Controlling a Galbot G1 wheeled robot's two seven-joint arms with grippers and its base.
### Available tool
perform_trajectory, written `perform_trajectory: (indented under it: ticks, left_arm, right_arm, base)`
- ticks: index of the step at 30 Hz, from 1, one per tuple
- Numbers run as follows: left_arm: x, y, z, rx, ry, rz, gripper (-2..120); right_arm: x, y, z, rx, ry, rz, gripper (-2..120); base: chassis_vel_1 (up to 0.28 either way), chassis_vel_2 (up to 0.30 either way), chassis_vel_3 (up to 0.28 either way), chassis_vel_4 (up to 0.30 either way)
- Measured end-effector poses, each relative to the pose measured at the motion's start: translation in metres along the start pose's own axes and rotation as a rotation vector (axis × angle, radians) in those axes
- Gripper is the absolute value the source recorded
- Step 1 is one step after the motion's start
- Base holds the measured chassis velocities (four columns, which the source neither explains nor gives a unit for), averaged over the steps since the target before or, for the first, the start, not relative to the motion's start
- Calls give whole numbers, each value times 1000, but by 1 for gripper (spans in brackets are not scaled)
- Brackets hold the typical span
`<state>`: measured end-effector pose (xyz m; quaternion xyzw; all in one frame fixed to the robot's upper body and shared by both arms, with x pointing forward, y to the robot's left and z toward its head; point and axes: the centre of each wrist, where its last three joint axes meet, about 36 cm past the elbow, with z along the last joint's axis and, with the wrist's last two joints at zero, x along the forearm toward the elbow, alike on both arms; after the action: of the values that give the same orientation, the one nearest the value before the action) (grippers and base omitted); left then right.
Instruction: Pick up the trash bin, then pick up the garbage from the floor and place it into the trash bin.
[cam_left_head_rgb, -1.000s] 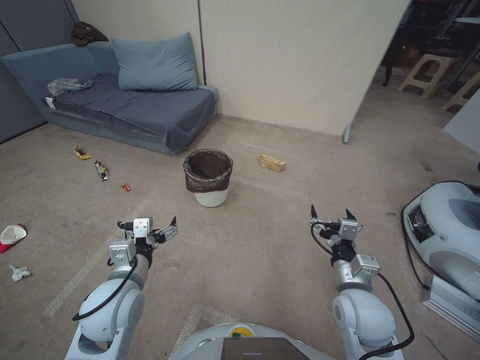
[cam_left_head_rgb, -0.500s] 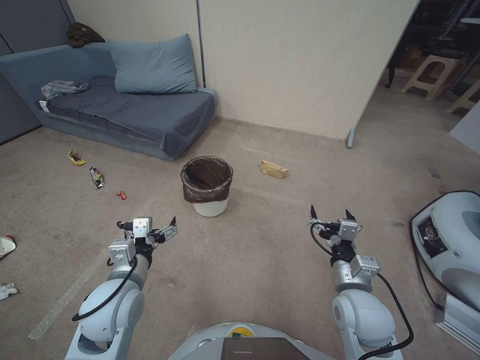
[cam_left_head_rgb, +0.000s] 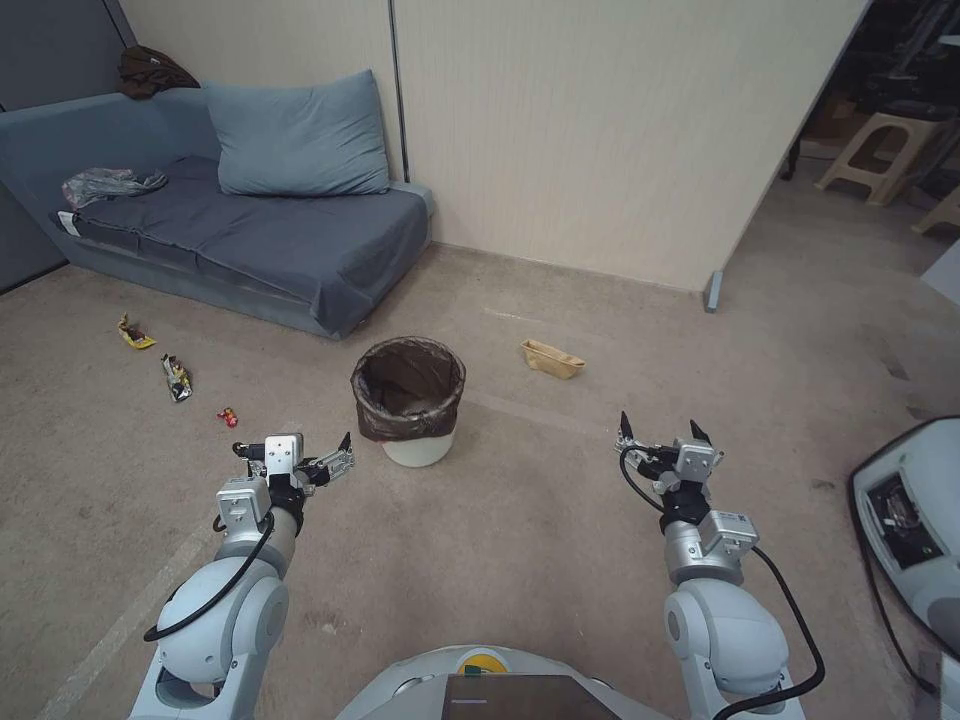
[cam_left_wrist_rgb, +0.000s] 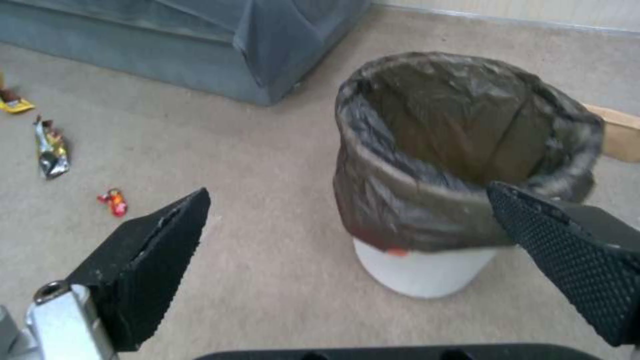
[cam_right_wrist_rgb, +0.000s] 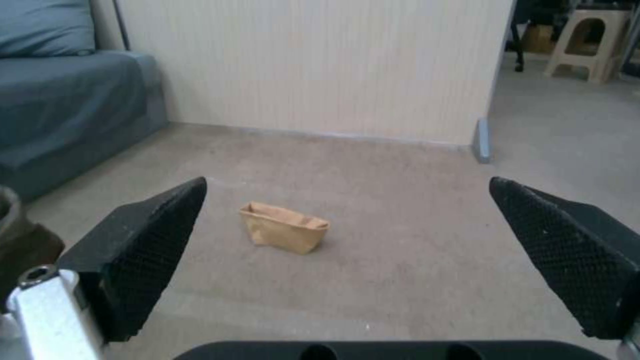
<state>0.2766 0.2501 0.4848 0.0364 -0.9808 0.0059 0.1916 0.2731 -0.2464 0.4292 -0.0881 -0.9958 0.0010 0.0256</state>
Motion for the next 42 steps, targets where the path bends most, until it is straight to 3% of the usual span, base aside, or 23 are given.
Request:
perform_trajectory:
  ticks: [32, 42]
  left_arm:
    - [0, 0, -1, 9, 2, -14, 100]
    - [2, 3, -18, -9, 62, -7, 100]
  right_arm:
    - [-1, 1, 4, 1, 1, 4, 100]
    - [0, 1, 0, 5, 12, 13, 100]
  base:
    - [-160, 161, 158, -158]
    - [-34, 35, 32, -35]
